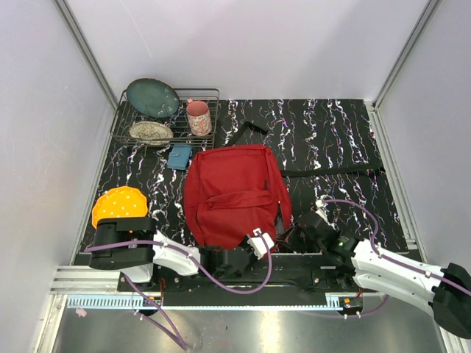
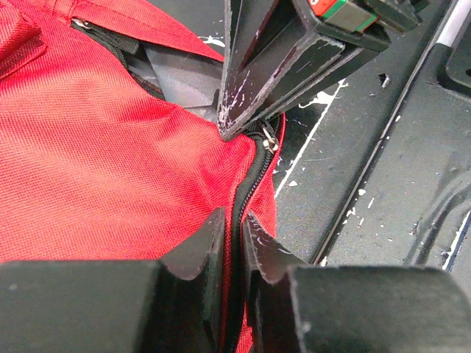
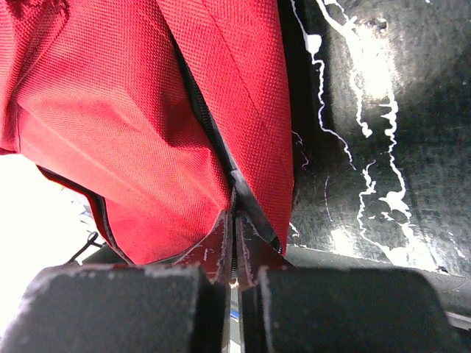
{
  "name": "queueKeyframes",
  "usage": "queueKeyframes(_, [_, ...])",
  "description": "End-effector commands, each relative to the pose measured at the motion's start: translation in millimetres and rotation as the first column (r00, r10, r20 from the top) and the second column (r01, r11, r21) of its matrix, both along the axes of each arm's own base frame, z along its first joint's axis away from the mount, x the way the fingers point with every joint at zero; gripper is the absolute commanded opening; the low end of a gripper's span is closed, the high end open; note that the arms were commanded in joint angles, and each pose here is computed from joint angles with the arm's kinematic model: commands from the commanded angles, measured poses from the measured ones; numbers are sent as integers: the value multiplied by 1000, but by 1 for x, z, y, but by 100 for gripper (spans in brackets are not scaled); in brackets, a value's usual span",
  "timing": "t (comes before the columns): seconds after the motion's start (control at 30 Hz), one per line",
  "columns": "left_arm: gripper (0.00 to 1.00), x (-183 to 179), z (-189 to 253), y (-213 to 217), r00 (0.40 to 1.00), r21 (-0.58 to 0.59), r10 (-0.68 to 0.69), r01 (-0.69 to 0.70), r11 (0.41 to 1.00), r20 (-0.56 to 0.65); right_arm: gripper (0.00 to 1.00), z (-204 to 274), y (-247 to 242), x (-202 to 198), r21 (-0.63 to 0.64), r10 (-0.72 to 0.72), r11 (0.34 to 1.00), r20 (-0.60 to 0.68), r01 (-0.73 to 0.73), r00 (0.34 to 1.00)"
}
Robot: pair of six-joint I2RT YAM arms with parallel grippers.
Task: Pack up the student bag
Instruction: Zip the student bag at the center of the board.
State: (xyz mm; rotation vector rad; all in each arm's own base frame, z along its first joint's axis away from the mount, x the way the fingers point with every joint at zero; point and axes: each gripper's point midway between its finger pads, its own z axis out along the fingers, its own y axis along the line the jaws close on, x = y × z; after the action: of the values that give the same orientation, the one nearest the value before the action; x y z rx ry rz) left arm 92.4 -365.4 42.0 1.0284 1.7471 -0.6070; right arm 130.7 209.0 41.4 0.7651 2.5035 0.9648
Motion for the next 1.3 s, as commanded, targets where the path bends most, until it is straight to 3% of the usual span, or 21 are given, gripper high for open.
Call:
queueKeyframes(0.0, [16,-3,12,-9,1000,-82,6,-9,997,-28,0,10,-1,5,-1,-20,1000,26,20,999])
queueKeyframes(0.17, [14,-3,8,-7,1000,-68,11,-13,998,-30,0,17,-9,10,-24,-37,999,68,39,997])
queueKeyframes(0.27, [0,-3,5,-4,999,-55,13,-15,998,-35,0,33,-16,20,-50,-47,997,153,56,987])
queueKeyframes(0.47, [0,-7,0,9,998,-51,17,-20,999,-60,0,65,-38,44,-37,-170,981,308,191,936])
queueKeyframes(0.67, [0,-8,9,17,999,-59,22,-25,998,-44,0,61,-42,47,-42,-205,973,303,228,931])
queueKeyframes(0.8, [0,-9,39,19,997,-99,68,-63,993,45,0,62,-43,47,-68,-197,972,295,226,935])
queueKeyframes(0.93, [0,0,82,24,967,-96,129,-110,989,219,0,71,-46,48,-108,-180,969,309,222,934])
queueKeyframes(1.27, [0,-13,122,25,936,-135,112,-70,988,332,0,86,-50,64,-171,-193,948,360,268,913])
